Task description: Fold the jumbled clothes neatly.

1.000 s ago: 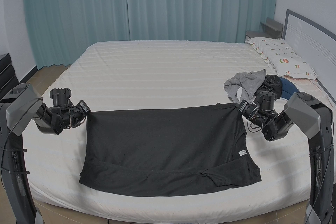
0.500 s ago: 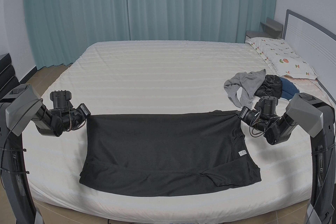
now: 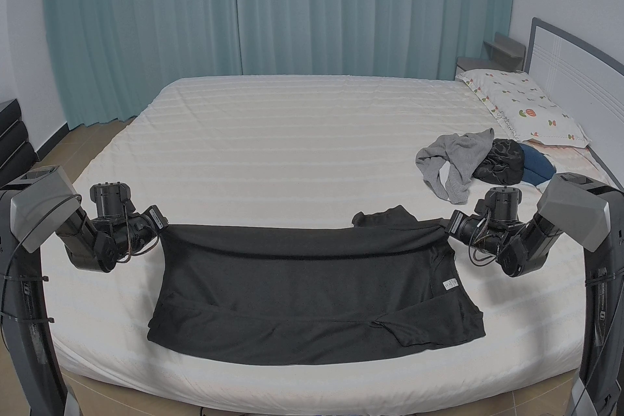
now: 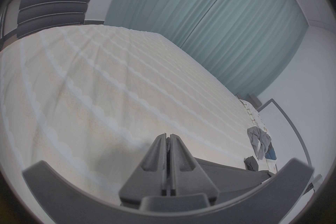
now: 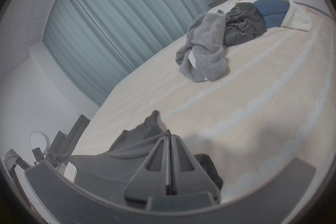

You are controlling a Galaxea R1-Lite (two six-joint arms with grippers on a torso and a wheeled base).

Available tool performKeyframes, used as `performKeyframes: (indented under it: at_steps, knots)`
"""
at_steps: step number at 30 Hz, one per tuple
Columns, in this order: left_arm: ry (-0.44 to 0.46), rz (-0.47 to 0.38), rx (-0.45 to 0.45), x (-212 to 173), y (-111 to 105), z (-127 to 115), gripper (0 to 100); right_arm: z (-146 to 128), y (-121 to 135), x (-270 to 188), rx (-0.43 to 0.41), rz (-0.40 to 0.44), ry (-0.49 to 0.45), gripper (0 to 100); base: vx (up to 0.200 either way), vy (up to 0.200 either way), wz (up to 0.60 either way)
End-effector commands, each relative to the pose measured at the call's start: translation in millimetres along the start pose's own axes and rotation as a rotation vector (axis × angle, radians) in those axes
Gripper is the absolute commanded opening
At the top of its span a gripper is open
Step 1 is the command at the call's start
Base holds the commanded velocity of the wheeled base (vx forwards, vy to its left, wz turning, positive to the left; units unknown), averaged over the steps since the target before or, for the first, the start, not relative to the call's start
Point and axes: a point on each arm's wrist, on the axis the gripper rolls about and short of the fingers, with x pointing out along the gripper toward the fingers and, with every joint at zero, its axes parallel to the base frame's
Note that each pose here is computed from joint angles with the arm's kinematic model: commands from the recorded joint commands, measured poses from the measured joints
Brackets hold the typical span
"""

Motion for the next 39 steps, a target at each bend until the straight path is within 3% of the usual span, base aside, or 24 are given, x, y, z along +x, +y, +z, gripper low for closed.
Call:
performKeyframes:
  at_steps: [1,4,9,19,30,39]
  knots:
    - [-0.014,-0.012,0.002,4.0,-3.6,4.2,0,3.2,2.5,15.7,-0.008,0.013,-0.037,0,0.000,0.000,0.00]
    - [-0.038,-0.027,0.000,7.9,-7.4,11.5,0,15.0,5.9,27.4,-0.016,0.002,-0.108,0,0.000,0.000,0.00]
    - [-0.048,-0.034,0.004,10.4,-8.9,13.6,0,19.7,6.9,35.0,-0.022,0.010,-0.135,0,0.000,0.000,0.00]
    - [-0.051,-0.018,-0.023,17.1,-4.3,9.5,0,13.5,2.7,36.6,-0.018,0.004,-0.125,0,0.000,0.000,0.00]
    - [-0.044,-0.003,-0.021,-1.2,-1.5,4.6,0,16.6,13.4,3.3,-0.014,0.008,-0.094,0,0.000,0.000,0.00]
    - [-0.021,0.001,0.022,-22.6,5.9,-15.6,0,-2.2,8.2,-21.9,-0.020,0.012,-0.054,0,0.000,0.000,0.00]
